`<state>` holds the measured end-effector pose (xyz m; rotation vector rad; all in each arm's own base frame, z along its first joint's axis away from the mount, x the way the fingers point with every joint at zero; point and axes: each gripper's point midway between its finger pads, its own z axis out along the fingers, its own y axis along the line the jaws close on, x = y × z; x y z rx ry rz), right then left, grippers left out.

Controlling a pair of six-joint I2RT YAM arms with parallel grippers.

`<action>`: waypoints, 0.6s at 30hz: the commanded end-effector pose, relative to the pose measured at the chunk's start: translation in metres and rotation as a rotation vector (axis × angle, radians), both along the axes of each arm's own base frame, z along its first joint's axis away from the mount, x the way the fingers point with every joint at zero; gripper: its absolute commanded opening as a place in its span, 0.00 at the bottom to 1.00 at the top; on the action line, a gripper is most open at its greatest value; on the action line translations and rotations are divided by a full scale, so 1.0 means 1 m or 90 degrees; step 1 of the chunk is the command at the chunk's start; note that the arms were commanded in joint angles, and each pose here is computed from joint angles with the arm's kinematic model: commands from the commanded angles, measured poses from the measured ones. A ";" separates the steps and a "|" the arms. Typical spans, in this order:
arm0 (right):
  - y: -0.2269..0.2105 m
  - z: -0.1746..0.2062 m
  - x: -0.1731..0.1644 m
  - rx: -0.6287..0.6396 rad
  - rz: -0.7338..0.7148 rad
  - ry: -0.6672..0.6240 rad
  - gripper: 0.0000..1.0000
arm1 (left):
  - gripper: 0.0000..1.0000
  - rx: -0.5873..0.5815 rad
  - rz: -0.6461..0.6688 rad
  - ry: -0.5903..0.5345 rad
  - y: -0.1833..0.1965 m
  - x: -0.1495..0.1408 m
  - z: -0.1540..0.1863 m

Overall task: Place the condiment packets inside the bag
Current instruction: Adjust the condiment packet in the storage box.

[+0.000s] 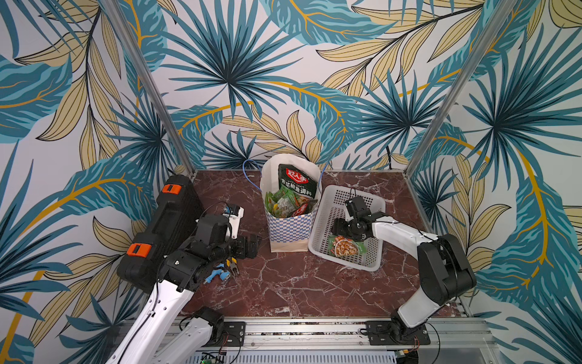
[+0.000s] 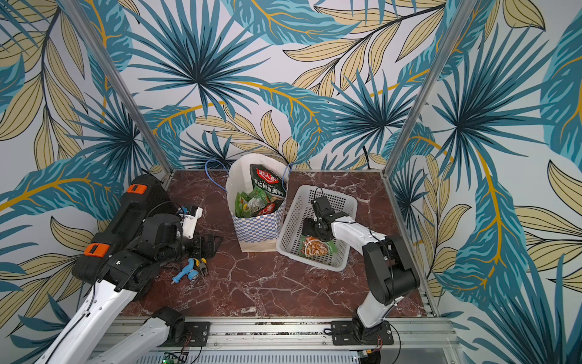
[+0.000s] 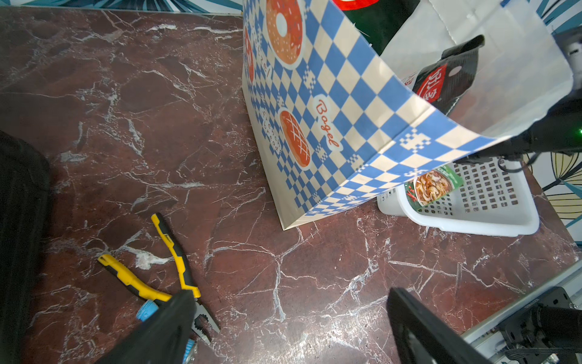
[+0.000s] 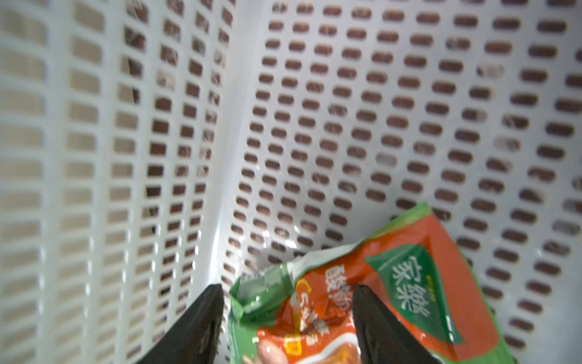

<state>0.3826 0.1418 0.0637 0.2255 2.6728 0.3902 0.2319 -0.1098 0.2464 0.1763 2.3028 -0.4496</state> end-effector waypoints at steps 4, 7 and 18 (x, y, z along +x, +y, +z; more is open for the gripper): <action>-0.009 0.033 0.008 -0.021 0.020 -0.045 0.70 | 1.00 0.002 -0.005 -0.002 0.000 0.001 -0.005; -0.024 0.047 -0.002 -0.062 0.007 -0.064 0.70 | 1.00 0.001 -0.009 0.000 -0.001 0.001 -0.006; -0.077 0.013 -0.042 -0.180 -0.038 0.051 0.68 | 1.00 0.001 -0.012 0.005 -0.003 0.001 -0.008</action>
